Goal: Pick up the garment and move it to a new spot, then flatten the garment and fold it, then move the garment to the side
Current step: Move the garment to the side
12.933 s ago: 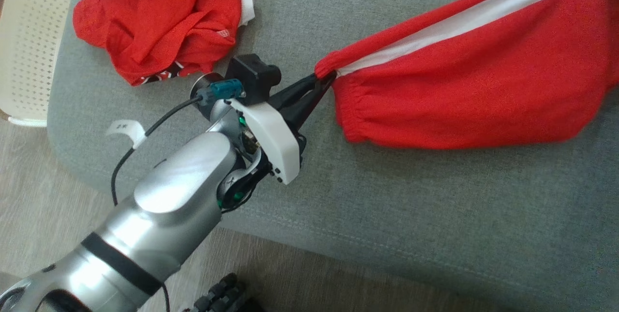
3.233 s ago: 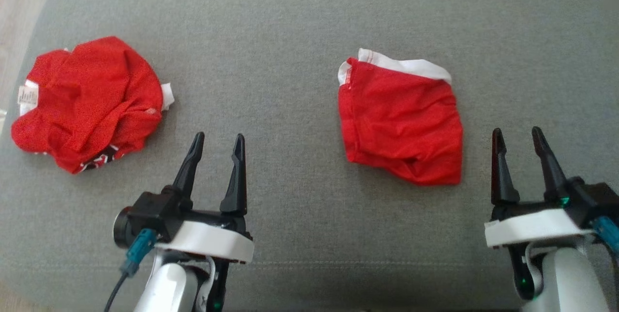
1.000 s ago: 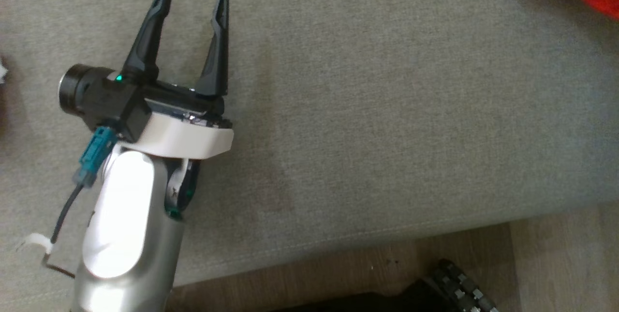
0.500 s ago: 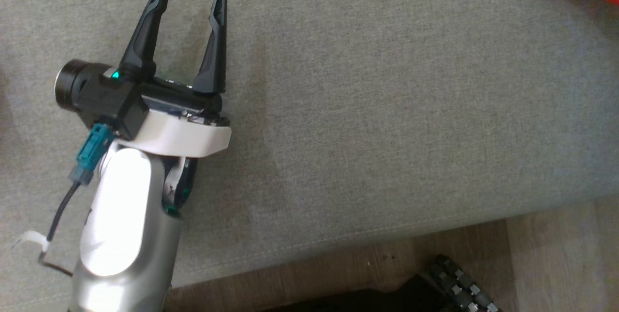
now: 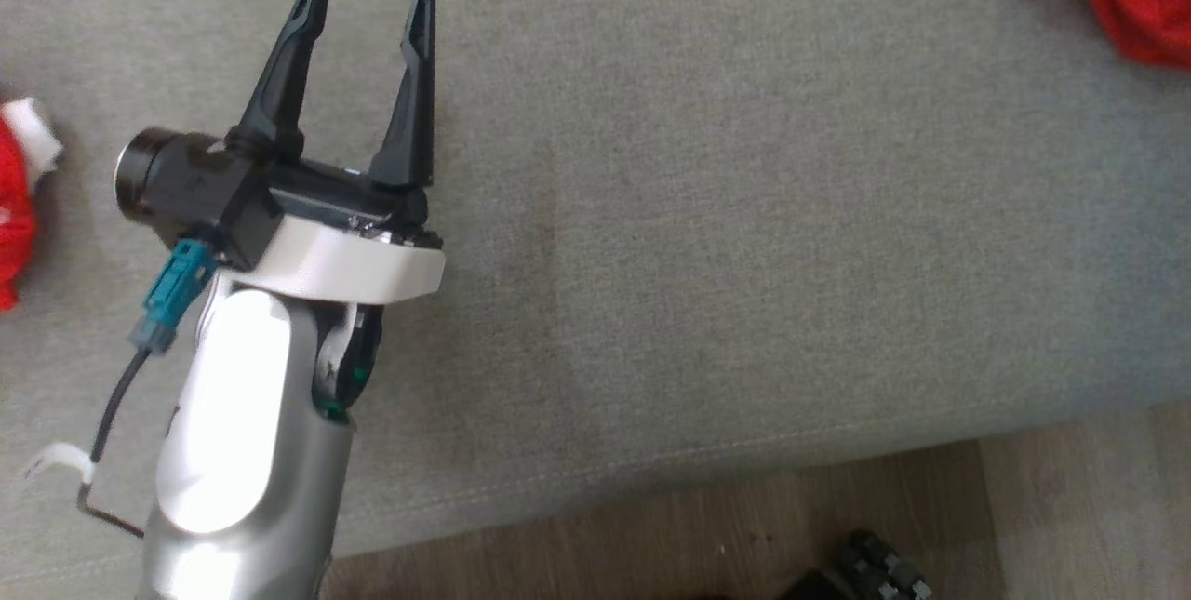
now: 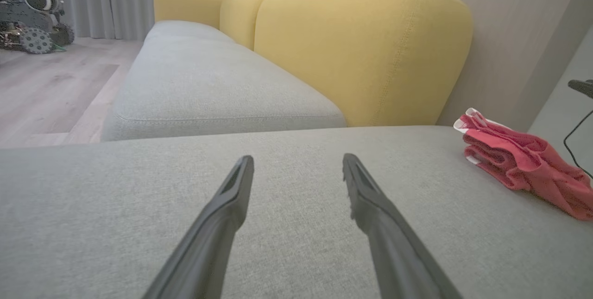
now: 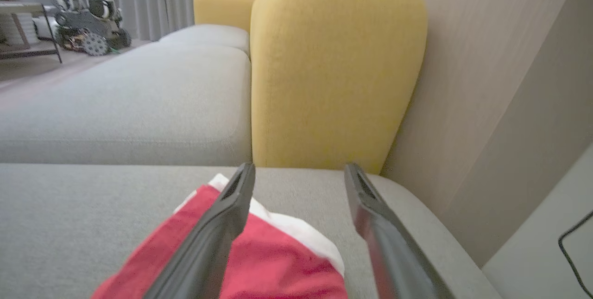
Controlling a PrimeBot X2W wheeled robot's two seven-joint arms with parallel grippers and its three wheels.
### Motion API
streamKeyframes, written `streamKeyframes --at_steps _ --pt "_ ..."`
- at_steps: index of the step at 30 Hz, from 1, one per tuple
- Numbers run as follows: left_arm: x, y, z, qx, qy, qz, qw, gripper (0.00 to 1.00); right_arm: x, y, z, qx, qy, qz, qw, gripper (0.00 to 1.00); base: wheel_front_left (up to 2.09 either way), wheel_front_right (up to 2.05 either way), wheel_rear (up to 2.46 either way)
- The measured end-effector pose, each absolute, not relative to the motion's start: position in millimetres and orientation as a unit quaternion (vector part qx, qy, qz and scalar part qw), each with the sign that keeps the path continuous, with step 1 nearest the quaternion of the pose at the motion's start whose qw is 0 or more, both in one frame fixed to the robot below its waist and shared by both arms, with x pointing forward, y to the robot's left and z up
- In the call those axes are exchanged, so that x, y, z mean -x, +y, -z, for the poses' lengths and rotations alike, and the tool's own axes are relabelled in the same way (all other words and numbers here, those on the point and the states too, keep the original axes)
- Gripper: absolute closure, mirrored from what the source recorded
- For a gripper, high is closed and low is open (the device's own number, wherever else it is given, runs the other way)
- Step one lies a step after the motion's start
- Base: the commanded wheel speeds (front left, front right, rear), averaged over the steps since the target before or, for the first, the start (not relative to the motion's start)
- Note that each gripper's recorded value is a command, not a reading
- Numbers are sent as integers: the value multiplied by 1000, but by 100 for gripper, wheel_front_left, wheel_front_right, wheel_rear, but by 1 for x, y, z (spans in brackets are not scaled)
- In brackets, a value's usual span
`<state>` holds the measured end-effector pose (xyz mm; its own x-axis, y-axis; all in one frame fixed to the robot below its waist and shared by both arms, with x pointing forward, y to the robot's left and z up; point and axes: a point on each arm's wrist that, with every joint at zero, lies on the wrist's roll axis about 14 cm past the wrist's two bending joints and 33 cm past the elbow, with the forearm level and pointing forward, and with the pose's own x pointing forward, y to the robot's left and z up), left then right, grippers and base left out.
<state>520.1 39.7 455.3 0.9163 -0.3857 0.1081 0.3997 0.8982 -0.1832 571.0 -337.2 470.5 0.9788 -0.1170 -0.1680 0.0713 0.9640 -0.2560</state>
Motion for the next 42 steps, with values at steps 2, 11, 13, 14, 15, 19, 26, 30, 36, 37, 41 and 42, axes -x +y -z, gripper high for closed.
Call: streamKeyframes --at_steps 2,11,13,14,15,19,26,30,36,37,41,42 --pt "-516 43 -464 103 -40 196 974 0 -574 -328 -490 122 65 40 990 0 0 0 0" --pt "-492 66 -501 112 -64 157 979 0 -558 -253 -540 65 -30 -25 997 0 0 0 0" --pt "-486 73 -511 113 -72 146 980 0 -548 -231 -541 61 -37 -51 996 0 0 0 0" --pt "-482 76 -515 114 -75 142 981 0 -543 -222 -541 62 -39 -64 995 0 0 0 0" --pt "-478 78 -518 114 -77 139 981 0 -539 -212 -540 60 -43 -74 995 0 0 0 0" --pt "-460 88 -525 113 -77 124 983 0 -520 -174 -539 36 -57 -111 992 0 0 0 0" --pt "-429 103 -523 112 -64 97 987 0 -483 -132 -531 6 -61 -142 988 0 0 0 0" --pt "-415 109 -521 115 -57 84 988 0 -464 -124 -522 7 -56 -143 988 0 0 0 0" --pt "-402 110 -519 114 -52 80 989 0 -444 -115 -509 -12 -44 -139 989 0 0 0 0" --pt "-401 111 -520 114 -53 80 989 0 -442 -114 -508 -11 -43 -138 989 0 0 0 0" --pt "-400 113 -523 113 -58 74 989 0 -440 -113 -509 -18 -44 -134 990 0 0 0 0" --pt "-400 113 -524 113 -59 74 989 0 -440 -114 -510 -18 -46 -133 990 0 0 0 0"
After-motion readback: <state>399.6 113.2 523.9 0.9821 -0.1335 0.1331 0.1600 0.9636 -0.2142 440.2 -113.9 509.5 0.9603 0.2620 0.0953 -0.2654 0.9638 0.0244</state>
